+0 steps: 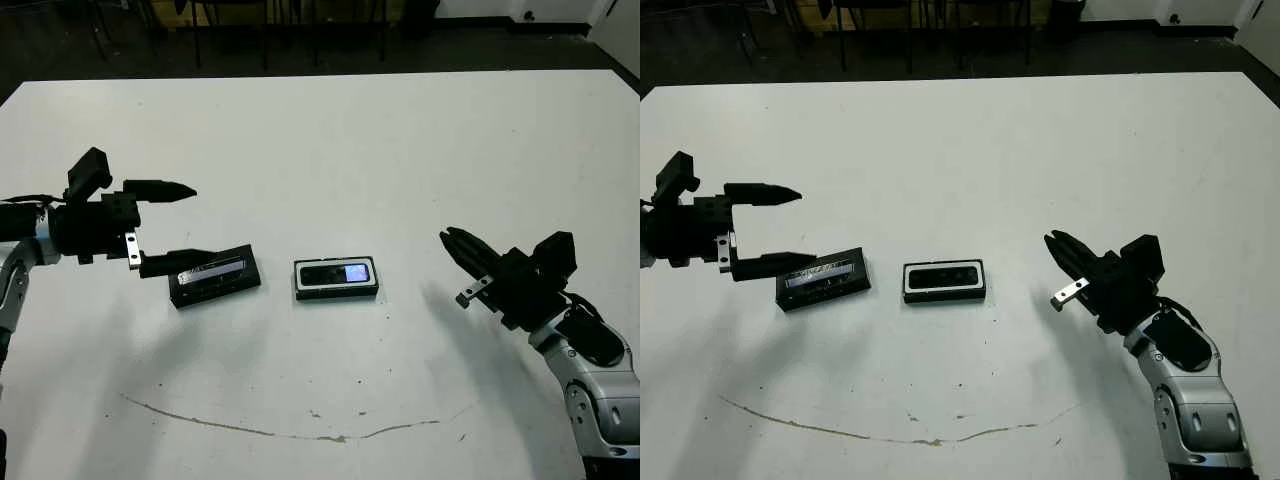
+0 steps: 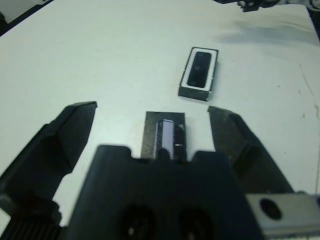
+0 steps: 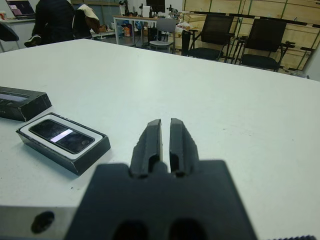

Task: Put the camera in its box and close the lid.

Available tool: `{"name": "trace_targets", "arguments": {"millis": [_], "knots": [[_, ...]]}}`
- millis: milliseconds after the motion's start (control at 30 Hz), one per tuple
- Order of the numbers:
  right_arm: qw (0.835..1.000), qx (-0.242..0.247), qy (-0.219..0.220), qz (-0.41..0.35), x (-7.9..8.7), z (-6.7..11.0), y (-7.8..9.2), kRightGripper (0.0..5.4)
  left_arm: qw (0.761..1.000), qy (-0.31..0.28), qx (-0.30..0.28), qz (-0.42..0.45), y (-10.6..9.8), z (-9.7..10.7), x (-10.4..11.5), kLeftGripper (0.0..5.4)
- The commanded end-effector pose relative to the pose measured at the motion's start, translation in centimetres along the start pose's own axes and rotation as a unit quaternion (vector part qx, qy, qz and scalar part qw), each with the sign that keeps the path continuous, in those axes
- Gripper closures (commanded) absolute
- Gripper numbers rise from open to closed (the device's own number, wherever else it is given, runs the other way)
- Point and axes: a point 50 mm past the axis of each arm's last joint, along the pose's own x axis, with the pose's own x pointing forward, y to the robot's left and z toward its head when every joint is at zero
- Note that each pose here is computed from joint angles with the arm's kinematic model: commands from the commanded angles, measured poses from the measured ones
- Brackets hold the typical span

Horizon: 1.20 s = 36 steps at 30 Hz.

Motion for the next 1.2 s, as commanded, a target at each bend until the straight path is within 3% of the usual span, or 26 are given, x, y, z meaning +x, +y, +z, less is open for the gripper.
{"name": "trace_targets", "arguments": {"millis": [33, 533, 1000, 1200], "knots": [[1.000, 0.006, 0.017, -0.006, -0.3, -0.8, 0.0, 5.40, 1.000, 0.022, 0.005, -0.007, -0.3, -0.9, 0.5, 0.02], [1.000, 0.000, 0.007, -0.003, -0.4, -1.3, -0.1, 5.40, 0.994, 0.106, 0.031, -0.012, -0.2, -2.4, 1.8, 0.02], [1.000, 0.002, 0.004, -0.003, -0.5, -1.3, -0.1, 5.40, 0.991, 0.128, 0.008, -0.027, -0.7, -3.7, 2.0, 0.02], [1.000, 0.006, 0.002, 0.003, -0.5, -1.2, -0.1, 5.40, 0.990, 0.134, 0.026, -0.028, -0.8, -4.0, 1.9, 0.02]]}}
